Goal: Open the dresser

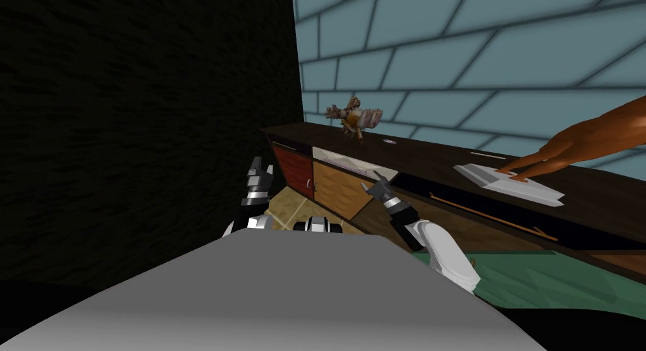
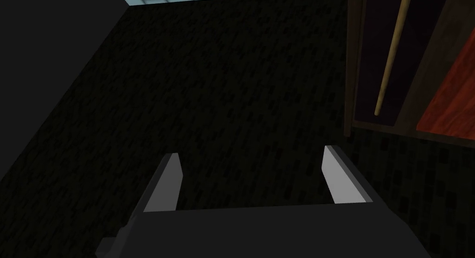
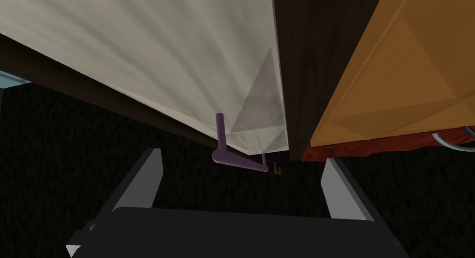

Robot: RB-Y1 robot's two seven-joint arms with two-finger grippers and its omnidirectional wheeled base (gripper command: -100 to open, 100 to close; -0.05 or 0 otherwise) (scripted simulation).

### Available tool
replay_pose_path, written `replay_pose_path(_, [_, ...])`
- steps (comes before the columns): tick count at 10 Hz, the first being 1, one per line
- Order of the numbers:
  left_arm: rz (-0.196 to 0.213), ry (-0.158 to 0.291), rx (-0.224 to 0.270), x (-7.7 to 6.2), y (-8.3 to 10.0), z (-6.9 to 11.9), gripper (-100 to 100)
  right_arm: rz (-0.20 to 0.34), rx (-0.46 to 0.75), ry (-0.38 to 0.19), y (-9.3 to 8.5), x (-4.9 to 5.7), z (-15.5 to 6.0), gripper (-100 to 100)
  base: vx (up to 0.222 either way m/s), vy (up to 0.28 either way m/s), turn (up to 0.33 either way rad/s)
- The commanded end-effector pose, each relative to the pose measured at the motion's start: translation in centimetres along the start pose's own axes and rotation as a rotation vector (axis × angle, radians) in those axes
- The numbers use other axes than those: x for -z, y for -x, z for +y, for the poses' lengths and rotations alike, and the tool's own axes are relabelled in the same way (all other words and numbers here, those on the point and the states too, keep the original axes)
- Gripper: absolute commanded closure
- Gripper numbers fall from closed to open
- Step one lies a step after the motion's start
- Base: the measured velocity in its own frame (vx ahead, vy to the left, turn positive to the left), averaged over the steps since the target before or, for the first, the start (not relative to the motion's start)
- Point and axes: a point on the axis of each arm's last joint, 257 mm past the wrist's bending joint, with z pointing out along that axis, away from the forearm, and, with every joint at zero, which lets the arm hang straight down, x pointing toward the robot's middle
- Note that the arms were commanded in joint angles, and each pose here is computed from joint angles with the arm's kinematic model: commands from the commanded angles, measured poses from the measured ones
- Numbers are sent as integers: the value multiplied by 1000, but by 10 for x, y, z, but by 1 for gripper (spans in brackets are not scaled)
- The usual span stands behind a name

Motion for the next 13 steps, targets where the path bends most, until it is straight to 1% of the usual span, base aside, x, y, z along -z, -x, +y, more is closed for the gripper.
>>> replay_pose_path(1, [0,0,0,0,0,0,0,42,10,-3,-21,0,-3,-100,-65,2,281])
replay_pose_path(2, [0,0,0,0,0,0,0,77,16,-12,-39,1,-9,-100,-151,3,440])
replay_pose_path(3, [0,0,0,0,0,0,0,82,13,-8,-42,1,-7,-100,-130,15,176])
replay_pose_path(4, [0,0,0,0,0,0,0,123,17,-15,-62,3,-12,-100,-122,13,254])
replay_pose_path(6, [0,0,0,0,0,0,0,202,24,-36,-102,8,-24,-100,-159,0,428])
replay_pose_path(7, [0,0,0,0,0,0,0,204,23,-34,-103,8,-24,-100,-115,23,171])
replay_pose_path(8, [0,0,0,0,0,0,0,244,26,-47,-123,11,-31,-100,-107,30,263])
replay_pose_path(9, [0,0,0,0,0,0,0,245,25,-47,-123,11,-31,-100,-79,23,135])
replay_pose_path(11, [0,0,0,0,0,0,0,321,33,-80,-159,19,-49,-100,-112,38,333])
replay_pose_path(13, [0,0,0,0,0,0,0,401,35,-116,-197,30,-68,-100,-184,62,400])
